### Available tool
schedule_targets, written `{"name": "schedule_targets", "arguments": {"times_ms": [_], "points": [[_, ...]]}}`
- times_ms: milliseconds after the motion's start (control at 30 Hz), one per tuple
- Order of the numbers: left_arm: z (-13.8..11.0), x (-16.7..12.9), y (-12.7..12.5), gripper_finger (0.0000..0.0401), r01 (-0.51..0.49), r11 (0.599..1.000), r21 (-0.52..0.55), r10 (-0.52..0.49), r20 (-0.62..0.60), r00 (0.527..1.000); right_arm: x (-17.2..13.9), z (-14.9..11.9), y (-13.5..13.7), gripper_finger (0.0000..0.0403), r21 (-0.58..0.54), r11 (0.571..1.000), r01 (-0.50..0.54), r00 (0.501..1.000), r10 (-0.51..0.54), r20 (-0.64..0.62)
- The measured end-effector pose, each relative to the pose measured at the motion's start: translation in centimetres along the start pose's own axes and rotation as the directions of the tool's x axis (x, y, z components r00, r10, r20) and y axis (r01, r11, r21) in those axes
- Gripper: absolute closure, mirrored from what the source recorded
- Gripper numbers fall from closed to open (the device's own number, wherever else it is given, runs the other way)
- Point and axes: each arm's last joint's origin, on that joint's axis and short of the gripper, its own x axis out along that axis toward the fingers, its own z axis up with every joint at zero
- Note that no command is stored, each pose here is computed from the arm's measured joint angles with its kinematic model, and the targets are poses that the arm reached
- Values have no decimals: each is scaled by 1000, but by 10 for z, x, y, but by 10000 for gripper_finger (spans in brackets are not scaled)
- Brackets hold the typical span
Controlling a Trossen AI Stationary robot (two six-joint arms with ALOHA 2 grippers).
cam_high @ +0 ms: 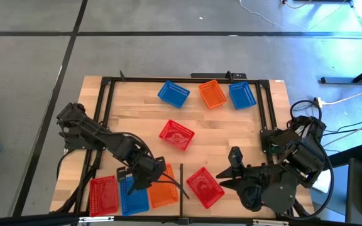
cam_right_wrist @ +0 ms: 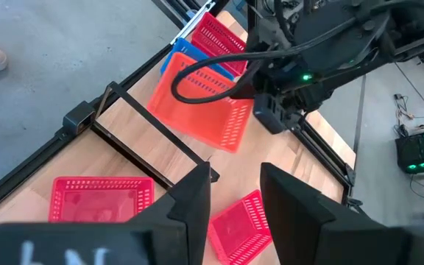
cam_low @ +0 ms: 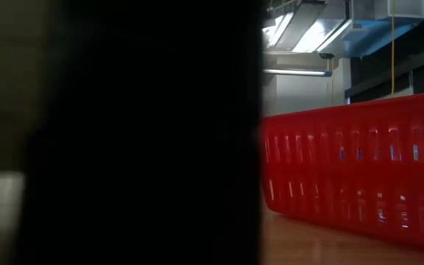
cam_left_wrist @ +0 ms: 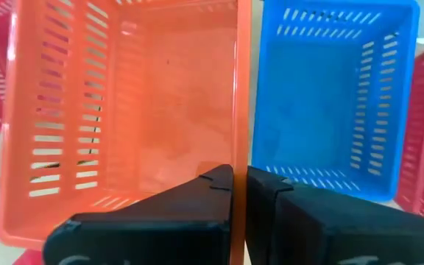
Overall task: Stack baskets on shelf by color
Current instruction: Put the middle orange bin on the shelf
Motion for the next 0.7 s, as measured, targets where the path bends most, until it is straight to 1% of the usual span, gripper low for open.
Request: {"name": "schedule_targets", "arguments": {"times_ms": [300,500,700], "points": [[-3,25,1,401,-17,1000,7,16,40,999,0,0,0,280,-1,1000,0,1000,0,0],[-13,45,-3,401,4,1000,0,-4,19,1000,0,0,0,280,-1,1000,0,1000,0,0],[-18,60,-4,401,-12,1000,3,12,38,999,0,0,0,280,-1,1000,0,1000,0,0]]}}
